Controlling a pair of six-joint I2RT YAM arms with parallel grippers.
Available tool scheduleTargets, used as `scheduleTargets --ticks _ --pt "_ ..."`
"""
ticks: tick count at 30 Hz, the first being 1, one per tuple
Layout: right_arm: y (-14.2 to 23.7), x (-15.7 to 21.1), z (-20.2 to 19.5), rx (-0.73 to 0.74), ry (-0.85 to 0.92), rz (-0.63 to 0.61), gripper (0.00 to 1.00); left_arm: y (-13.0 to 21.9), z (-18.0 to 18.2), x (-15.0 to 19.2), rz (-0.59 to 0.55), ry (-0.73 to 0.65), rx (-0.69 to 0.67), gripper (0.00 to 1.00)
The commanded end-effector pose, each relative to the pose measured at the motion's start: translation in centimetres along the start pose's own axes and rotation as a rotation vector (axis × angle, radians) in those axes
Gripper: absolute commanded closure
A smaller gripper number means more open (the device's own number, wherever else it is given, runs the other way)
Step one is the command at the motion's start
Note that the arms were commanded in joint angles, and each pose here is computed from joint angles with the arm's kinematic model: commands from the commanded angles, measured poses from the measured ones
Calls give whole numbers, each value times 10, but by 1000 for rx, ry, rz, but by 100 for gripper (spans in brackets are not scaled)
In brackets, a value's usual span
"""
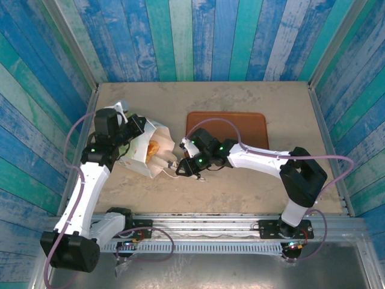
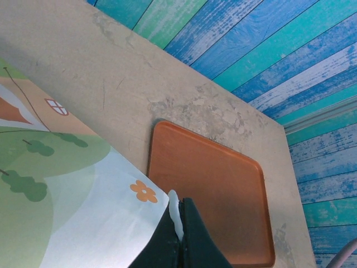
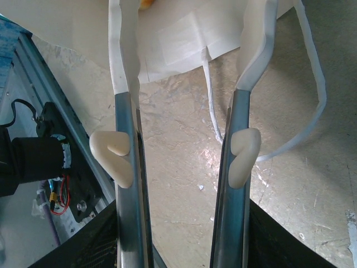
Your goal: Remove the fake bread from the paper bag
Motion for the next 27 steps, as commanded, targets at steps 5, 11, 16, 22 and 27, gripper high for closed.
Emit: scheduleTargets --ticks 5,11,16,22,27 --pt "9 -20 9 8 22 -66 49 -3 -12 -1 -6 -71 80 100" --pt "19 -25 14 59 -5 -103 48 3 -28 -1 9 -115 142 100" --pt "23 -26 11 96 -47 -137 48 6 -27 0 -7 -131 155 100" --pt "18 -32 17 50 -81 -158 47 9 -24 8 20 -159 156 100" --pt "8 -36 10 69 -137 -154 46 8 -20 14 32 -139 165 100"
Point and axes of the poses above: each hand's point on the last joint's axis, 136 mm out from that joint toward the fingers, its own y axis back along the fingers, its own z axis along the line the jaws close on, x = y × z, the point moved 2 cm from there along y, back along the fingers, and after that the axes turned 15 degrees about y, right-handed, at the moved point
